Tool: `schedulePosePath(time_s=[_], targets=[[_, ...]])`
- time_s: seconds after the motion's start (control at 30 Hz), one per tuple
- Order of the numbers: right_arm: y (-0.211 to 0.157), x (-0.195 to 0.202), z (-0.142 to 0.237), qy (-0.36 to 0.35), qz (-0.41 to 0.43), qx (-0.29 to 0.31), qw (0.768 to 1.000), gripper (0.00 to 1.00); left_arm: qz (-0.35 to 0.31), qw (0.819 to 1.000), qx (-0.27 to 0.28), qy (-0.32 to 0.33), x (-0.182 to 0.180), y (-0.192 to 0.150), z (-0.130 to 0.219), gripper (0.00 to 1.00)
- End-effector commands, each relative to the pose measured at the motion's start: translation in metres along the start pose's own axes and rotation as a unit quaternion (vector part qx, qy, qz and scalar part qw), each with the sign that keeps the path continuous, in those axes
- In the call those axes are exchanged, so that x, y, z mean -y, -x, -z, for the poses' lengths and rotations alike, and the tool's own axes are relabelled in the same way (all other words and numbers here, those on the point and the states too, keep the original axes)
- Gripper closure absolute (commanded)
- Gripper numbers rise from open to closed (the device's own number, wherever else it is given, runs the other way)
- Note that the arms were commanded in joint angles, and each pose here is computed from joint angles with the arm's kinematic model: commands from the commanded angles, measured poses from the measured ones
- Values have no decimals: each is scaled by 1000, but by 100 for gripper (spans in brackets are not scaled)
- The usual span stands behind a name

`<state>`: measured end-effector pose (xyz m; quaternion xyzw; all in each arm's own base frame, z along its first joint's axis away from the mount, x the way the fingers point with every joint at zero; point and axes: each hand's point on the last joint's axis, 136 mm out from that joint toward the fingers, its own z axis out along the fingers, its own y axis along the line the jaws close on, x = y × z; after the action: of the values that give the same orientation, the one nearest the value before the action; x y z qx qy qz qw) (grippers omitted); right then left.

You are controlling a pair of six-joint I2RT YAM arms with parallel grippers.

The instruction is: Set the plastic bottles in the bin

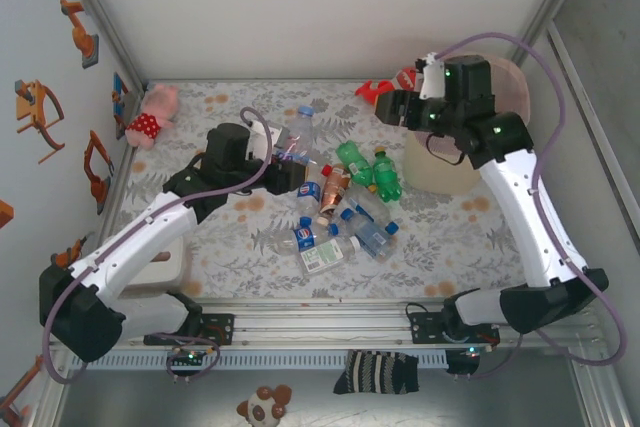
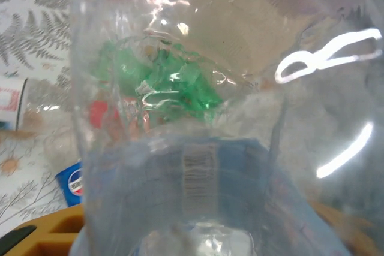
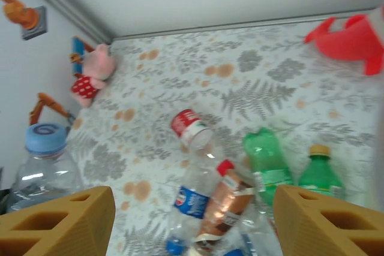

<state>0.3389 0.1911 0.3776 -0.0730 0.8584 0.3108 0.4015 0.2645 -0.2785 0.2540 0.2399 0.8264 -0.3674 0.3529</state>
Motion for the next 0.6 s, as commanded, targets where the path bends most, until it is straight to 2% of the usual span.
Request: schedulePosePath(time_s=[0.0,0.3,0.57], targets=[[10,-33,-3,35,-9,25,999,32,-42,997,35,-57,23,16,6,50],[1,-77,-25,60,-7,5,998,34,-57,993,46,-92,35,21,7,50],[2,-113,-47,109,-17,-5,994,37,-56,993,40,-101,37,19,5,50]])
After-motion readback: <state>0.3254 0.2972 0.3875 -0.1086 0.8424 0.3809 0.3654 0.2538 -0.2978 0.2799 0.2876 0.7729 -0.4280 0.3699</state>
